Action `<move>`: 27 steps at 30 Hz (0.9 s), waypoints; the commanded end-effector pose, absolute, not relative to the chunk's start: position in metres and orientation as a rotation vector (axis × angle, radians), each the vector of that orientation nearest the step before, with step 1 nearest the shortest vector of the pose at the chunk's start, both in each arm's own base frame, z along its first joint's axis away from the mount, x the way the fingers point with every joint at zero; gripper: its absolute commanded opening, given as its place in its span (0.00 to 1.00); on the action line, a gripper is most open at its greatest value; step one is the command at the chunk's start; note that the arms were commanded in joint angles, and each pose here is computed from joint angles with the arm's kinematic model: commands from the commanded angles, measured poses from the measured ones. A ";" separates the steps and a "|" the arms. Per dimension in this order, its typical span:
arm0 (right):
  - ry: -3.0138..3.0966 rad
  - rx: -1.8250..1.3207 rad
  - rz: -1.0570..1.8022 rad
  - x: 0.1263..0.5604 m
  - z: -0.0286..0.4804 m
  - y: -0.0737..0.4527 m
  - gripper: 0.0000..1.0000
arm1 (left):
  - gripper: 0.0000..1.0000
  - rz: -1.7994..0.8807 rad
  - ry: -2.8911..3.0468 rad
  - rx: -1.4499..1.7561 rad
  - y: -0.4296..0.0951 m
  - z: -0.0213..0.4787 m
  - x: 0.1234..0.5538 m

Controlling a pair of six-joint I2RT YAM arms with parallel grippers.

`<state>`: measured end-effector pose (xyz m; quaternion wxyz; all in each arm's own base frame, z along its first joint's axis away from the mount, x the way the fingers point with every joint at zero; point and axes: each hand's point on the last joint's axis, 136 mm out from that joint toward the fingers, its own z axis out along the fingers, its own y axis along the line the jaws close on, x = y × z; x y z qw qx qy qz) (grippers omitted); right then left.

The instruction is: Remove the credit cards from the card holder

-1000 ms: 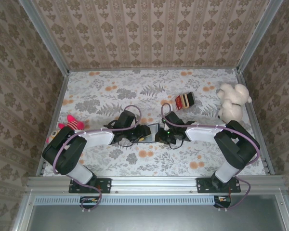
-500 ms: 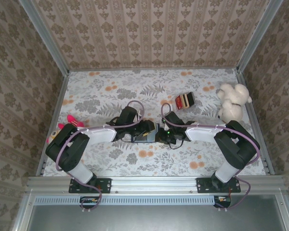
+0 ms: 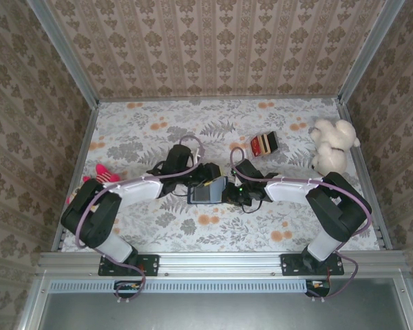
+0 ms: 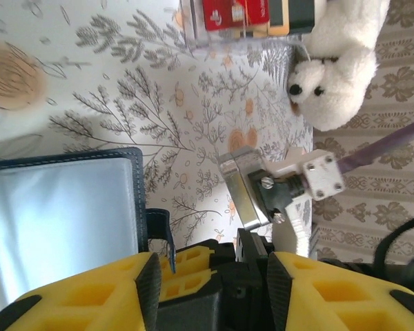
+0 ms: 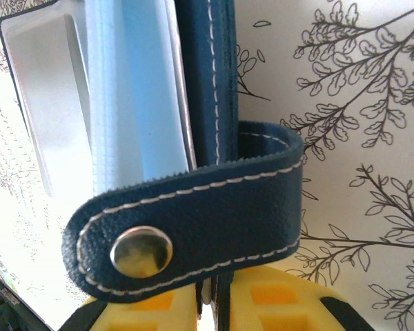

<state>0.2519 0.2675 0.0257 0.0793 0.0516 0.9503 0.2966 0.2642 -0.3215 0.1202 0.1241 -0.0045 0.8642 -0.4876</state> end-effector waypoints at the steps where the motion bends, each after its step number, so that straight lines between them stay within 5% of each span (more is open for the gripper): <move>1: 2.848 0.135 0.873 0.251 0.025 0.268 0.17 | 0.52 -1.291 2.537 -0.001 -0.295 0.126 0.263; 7: 2.851 0.136 0.869 0.251 0.024 0.268 0.17 | 0.61 -0.985 2.695 -0.154 -0.239 0.087 0.244; 13: 2.856 0.135 0.867 0.251 0.023 0.268 0.16 | 0.70 -0.979 2.736 -0.234 -0.230 0.068 0.231; 21: 2.862 0.139 0.857 0.250 0.021 0.266 0.16 | 0.55 -0.993 2.779 -0.161 -0.246 0.060 0.229; 27: 2.866 0.140 0.850 0.249 0.020 0.265 0.16 | 0.54 -0.944 2.806 -0.139 -0.249 0.054 0.231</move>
